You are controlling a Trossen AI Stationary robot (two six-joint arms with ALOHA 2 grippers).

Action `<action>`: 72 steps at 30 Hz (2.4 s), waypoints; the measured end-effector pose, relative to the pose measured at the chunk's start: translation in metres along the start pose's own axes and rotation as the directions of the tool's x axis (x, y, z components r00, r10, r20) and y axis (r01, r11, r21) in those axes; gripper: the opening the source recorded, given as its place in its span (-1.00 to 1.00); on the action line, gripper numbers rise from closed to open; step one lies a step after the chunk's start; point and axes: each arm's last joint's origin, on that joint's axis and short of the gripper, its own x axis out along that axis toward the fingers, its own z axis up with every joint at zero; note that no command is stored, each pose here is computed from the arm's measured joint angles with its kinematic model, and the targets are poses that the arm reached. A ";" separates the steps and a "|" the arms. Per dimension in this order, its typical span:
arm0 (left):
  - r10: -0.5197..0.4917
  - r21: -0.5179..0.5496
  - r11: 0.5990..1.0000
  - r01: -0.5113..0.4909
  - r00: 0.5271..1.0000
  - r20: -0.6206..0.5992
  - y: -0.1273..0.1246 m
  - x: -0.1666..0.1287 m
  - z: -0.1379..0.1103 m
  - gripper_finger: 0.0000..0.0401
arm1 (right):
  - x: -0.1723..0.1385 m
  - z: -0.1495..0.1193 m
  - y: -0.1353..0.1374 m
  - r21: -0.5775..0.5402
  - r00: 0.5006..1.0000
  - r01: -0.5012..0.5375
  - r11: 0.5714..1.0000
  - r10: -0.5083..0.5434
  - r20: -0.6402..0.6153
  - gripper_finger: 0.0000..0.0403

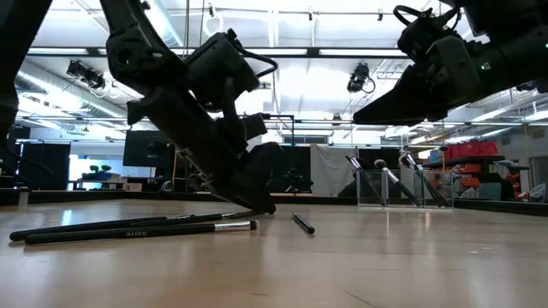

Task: Put items in baskets/containers
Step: Put the silver eyeshadow brush into the transparent organizer

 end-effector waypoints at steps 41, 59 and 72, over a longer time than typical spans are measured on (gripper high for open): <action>-0.220 0.255 0.951 0.176 0.963 0.156 -0.021 -0.012 0.034 -0.68 | -0.022 -0.051 -0.028 0.302 0.998 0.066 0.951 -0.057 -0.040 -0.01; -0.209 0.200 0.959 0.200 0.978 0.024 -0.002 0.032 0.012 -0.29 | -0.022 -0.046 -0.028 0.269 0.997 0.068 0.961 -0.071 0.005 -0.03; -0.270 0.191 0.941 0.281 0.959 -0.082 0.028 0.046 0.013 -0.91 | -0.022 -0.047 -0.028 0.265 0.997 0.070 0.962 -0.072 -0.003 -0.05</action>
